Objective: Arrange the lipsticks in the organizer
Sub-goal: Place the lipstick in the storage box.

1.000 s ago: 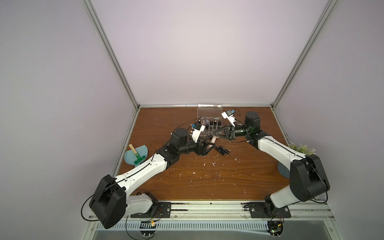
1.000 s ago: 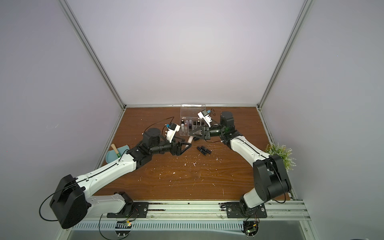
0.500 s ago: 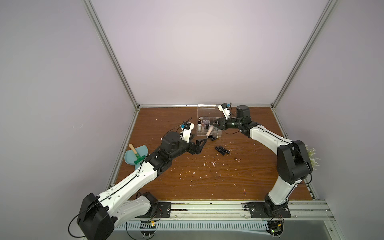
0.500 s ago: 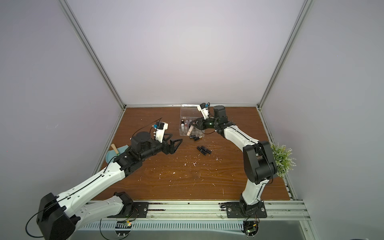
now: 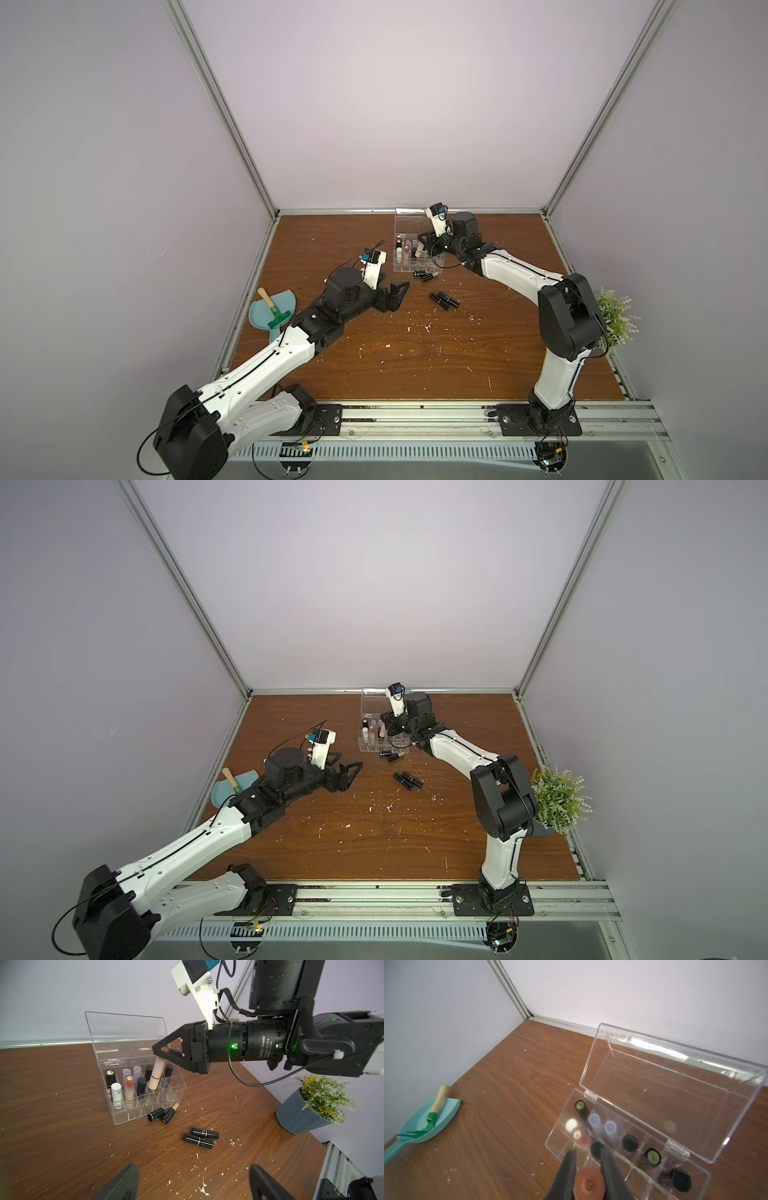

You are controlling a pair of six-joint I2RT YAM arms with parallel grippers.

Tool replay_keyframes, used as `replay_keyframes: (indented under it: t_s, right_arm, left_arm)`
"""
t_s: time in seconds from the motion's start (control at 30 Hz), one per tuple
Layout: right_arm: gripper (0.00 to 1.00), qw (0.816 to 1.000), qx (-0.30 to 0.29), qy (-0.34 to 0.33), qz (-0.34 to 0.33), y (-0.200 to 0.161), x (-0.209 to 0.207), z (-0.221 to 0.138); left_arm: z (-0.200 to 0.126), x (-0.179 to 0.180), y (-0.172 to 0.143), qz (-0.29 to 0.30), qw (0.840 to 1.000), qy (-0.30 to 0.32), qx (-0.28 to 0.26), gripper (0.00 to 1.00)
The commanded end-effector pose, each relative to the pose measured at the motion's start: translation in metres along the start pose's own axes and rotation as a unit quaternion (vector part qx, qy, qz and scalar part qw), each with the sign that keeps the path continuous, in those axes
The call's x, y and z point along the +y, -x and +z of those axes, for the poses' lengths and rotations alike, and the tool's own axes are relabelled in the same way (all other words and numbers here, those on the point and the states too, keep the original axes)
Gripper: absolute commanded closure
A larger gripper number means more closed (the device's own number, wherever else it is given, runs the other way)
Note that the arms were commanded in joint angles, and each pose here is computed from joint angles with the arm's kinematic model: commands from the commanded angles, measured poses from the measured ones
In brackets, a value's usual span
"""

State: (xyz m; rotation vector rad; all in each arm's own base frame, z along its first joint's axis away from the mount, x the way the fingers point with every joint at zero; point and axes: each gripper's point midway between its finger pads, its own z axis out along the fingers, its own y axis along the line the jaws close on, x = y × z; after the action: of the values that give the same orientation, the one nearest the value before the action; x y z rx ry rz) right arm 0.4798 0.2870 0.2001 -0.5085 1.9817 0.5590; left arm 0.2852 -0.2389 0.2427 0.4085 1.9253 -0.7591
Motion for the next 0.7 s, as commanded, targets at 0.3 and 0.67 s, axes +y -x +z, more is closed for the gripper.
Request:
replay_keyframes:
  t_s: [0.3, 0.67]
  right_arm:
    - [1.00, 0.995, -0.048, -0.068, -0.045, 0.014, -0.019, -0.003]
    - [1.00, 0.996, -0.053, -0.064, -0.044, 0.005, -0.020, 0.009]
  left_arm:
    - [0.000, 0.003, 0.002, 0.000, 1.000, 0.003, -0.006, 0.14]
    - [-0.001, 0.004, 0.000, 0.000, 1.000, 0.004, -0.005, 0.14]
